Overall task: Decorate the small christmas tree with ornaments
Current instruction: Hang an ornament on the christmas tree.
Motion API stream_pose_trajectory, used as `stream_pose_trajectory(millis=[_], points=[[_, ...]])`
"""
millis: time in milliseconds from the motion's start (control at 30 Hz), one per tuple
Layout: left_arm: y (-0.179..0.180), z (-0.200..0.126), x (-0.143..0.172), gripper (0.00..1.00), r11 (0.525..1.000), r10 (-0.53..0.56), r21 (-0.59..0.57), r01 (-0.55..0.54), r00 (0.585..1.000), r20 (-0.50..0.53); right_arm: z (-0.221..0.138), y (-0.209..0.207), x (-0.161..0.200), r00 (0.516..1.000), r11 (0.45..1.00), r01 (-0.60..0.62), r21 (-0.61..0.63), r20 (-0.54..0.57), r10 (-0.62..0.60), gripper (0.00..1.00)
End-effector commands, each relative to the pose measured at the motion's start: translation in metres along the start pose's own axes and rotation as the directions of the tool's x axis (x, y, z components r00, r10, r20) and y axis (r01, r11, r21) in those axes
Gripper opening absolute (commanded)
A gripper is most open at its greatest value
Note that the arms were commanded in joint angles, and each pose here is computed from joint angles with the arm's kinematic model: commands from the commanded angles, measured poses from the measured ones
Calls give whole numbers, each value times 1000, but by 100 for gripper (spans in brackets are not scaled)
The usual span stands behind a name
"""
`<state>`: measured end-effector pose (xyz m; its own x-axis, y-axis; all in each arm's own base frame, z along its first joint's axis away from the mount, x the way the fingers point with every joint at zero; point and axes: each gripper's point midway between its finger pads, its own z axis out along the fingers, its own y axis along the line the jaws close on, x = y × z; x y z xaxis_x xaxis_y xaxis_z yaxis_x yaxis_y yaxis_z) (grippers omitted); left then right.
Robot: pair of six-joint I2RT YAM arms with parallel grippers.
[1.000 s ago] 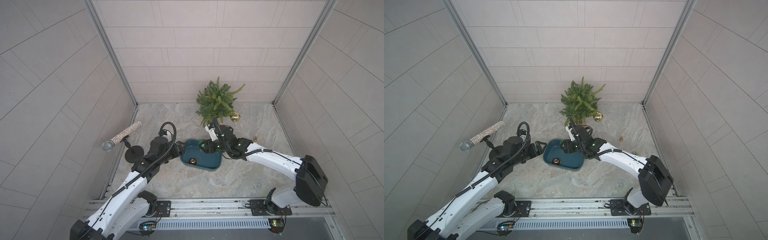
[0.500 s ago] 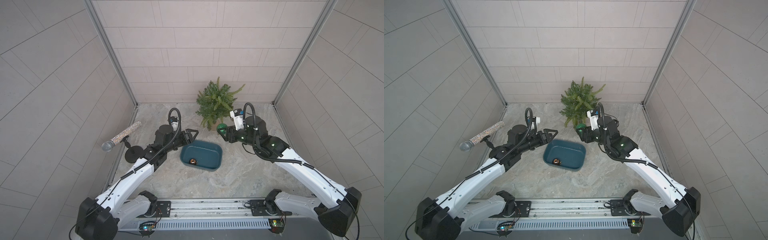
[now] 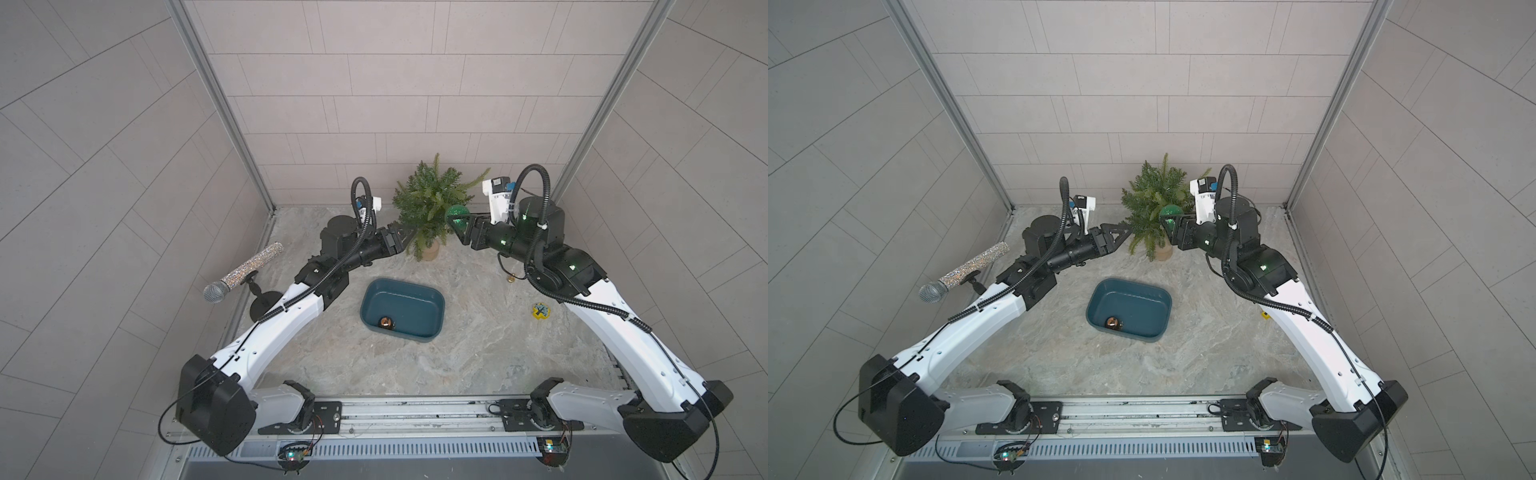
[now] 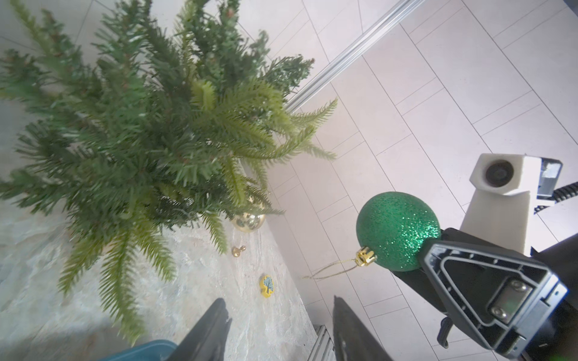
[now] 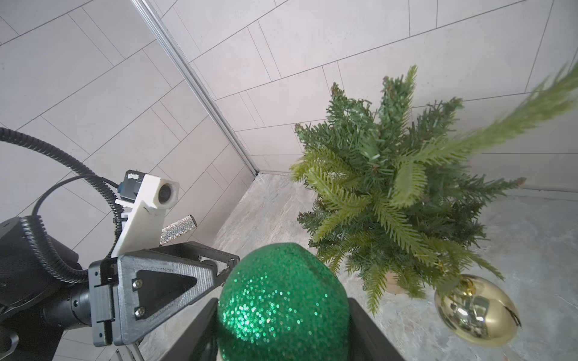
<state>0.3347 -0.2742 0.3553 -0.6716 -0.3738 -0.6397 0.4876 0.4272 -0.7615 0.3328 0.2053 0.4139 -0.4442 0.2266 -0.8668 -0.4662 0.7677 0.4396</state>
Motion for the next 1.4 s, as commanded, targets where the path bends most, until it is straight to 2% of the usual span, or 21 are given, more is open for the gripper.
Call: stream_pose_trajectory(millis=[0, 267, 433, 767, 867, 1033, 1200, 1333, 1367], points=[[-26, 5, -13, 56, 995, 55, 83, -55, 998, 12, 1, 5, -11, 1000, 1000, -1, -19, 6, 1, 61], [-39, 29, -19, 59, 988, 88, 128, -85, 996, -13, 4, 9, -26, 999, 999, -1, -34, 35, 2, 61], [-47, 44, -19, 57, 983, 91, 165, -85, 995, -29, 5, 4, -35, 998, 999, -11, -30, 55, 12, 61], [-58, 52, -21, 54, 971, 98, 220, -93, 995, -15, 10, 2, -43, 997, 998, -29, -47, 69, 33, 61], [-56, 57, -22, 47, 971, 97, 220, -91, 995, -16, 10, 3, -45, 997, 998, -31, -53, 75, 35, 61], [-54, 62, -22, 18, 971, 98, 220, -92, 995, -17, 9, 4, -46, 996, 998, -32, -60, 81, 37, 61], [-54, 64, -24, 0, 970, 108, 221, -103, 994, -12, 9, 1, -47, 995, 997, -38, -62, 85, 43, 61], [-56, 62, -28, 0, 970, 126, 211, -124, 992, 3, 12, -3, -48, 995, 997, -48, -61, 88, 54, 61], [-55, 62, -28, 7, 971, 129, 205, -127, 992, 4, 12, -4, -49, 994, 997, -49, -60, 90, 55, 61]])
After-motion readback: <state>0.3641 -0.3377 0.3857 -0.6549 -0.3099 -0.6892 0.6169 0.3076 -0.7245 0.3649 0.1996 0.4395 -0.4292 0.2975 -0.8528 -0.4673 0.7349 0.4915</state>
